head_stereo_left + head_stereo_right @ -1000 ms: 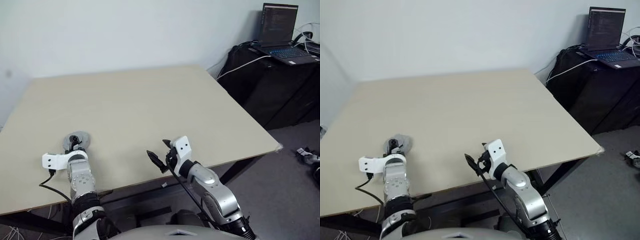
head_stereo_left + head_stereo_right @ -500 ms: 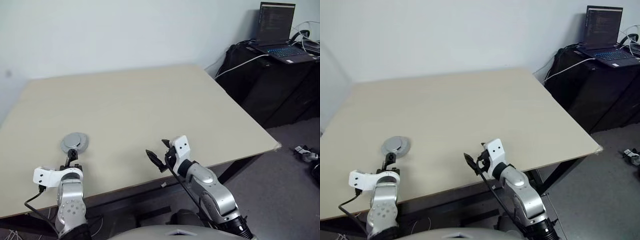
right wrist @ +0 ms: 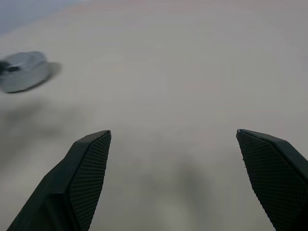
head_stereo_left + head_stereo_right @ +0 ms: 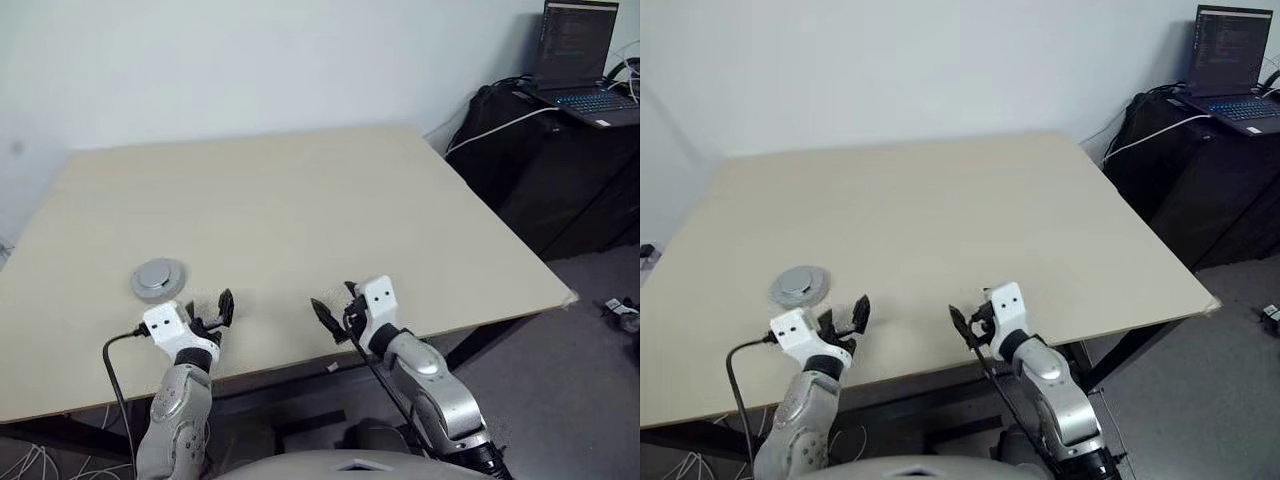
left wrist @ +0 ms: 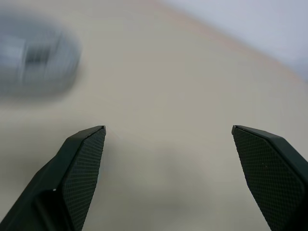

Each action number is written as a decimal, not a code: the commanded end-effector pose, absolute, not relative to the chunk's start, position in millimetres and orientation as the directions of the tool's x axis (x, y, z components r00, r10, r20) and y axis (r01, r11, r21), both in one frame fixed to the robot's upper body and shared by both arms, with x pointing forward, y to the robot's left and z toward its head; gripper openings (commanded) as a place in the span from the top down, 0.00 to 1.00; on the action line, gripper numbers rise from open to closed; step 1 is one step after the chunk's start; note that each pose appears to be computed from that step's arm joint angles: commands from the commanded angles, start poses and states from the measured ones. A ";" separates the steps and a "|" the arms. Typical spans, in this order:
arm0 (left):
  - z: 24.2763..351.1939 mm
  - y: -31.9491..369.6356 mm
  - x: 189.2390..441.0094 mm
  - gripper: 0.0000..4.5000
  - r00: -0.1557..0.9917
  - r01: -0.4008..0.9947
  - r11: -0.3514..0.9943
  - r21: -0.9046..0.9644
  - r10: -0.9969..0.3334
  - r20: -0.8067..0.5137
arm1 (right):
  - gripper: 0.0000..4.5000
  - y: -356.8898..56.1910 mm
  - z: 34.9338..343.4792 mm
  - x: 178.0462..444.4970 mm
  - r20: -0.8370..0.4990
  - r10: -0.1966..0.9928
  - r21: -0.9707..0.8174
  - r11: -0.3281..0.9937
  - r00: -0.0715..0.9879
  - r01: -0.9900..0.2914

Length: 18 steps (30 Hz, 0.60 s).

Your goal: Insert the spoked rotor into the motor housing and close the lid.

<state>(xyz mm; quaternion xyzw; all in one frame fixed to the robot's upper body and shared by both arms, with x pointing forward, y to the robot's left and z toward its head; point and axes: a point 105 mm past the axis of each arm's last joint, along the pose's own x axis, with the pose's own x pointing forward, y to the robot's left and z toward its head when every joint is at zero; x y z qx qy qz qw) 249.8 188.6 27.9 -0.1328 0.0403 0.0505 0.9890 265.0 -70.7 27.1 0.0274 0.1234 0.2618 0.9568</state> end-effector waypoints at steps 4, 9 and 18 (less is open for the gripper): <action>46.5 179.0 257.5 0.01 0.997 -0.024 0.997 -0.073 0.029 0.072 | 0.00 -85.2 44.7 270.0 -0.115 0.413 0.026 0.911 0.904 -0.412; 46.2 164.9 255.9 0.01 0.992 0.075 0.997 -0.019 -0.073 0.104 | 0.00 -95.3 45.3 267.9 -0.070 0.358 0.010 0.933 0.931 -0.359; 34.8 166.1 246.1 0.01 0.995 0.054 0.997 -0.053 -0.049 0.083 | 0.00 -128.8 38.3 255.4 -0.024 0.150 -0.051 0.987 0.988 -0.151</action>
